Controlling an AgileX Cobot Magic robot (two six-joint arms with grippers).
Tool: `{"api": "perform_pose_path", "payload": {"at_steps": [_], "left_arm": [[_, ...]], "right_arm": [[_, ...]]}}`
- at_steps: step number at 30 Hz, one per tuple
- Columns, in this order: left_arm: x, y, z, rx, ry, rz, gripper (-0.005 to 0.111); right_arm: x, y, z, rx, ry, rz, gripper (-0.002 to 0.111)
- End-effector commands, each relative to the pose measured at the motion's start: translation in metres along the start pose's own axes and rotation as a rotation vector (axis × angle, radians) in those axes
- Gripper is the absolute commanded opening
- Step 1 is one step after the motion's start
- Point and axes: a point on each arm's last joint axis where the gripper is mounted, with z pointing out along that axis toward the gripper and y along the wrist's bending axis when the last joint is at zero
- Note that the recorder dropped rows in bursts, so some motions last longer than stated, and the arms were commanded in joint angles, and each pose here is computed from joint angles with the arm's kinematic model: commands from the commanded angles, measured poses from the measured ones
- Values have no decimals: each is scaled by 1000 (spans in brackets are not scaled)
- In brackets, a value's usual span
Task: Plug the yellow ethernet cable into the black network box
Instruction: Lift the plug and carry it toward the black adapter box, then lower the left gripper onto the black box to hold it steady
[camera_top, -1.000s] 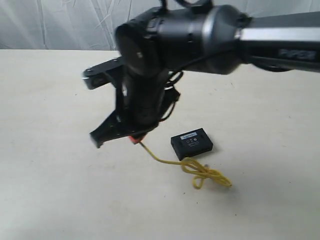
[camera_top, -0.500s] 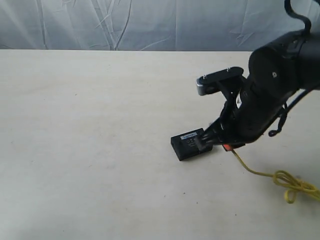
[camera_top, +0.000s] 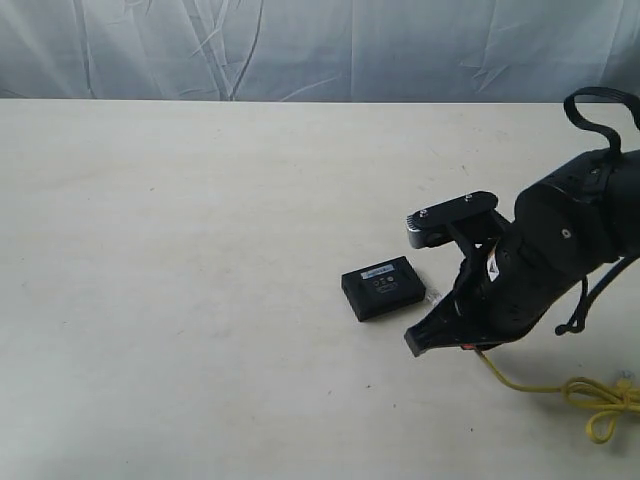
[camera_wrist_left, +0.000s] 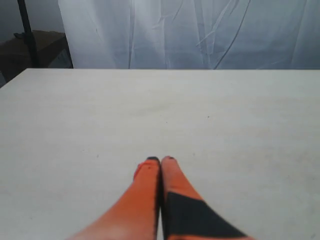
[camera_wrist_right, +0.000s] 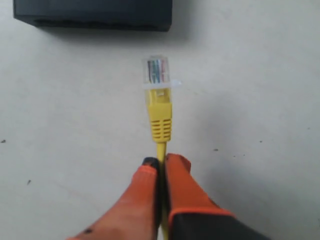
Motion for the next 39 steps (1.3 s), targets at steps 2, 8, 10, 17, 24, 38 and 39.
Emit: {"api": "perform_pose_path", "payload": {"at_steps": [2,8,10,17,24,38,39], "left_arm": [[-14,0,-1,-5,-166,-13,0],[-26,1,-4,15,-310,-191,0],[-35,1,-7,17,-333,-188,0],[-120,-2,51,41,133,142,0],[-108,-63,197,619,564,330,0],[-15,-246,345,1538,630,606,0],[-9,-250,344,1546,642,611,0]], "right_arm": [[-2,-1,-1,-6,-38,-3,0],[-7,1,-1,-20,-99,-60,0],[-10,1,-2,-23,-133,-60,0],[-10,2,-2,-35,-131,-39,0],[-13,4,-2,-50,-159,-60,0],[3,18,-12,-73,-37,-157,-1],[1,18,-12,-73,-62,-166,-1]]}}
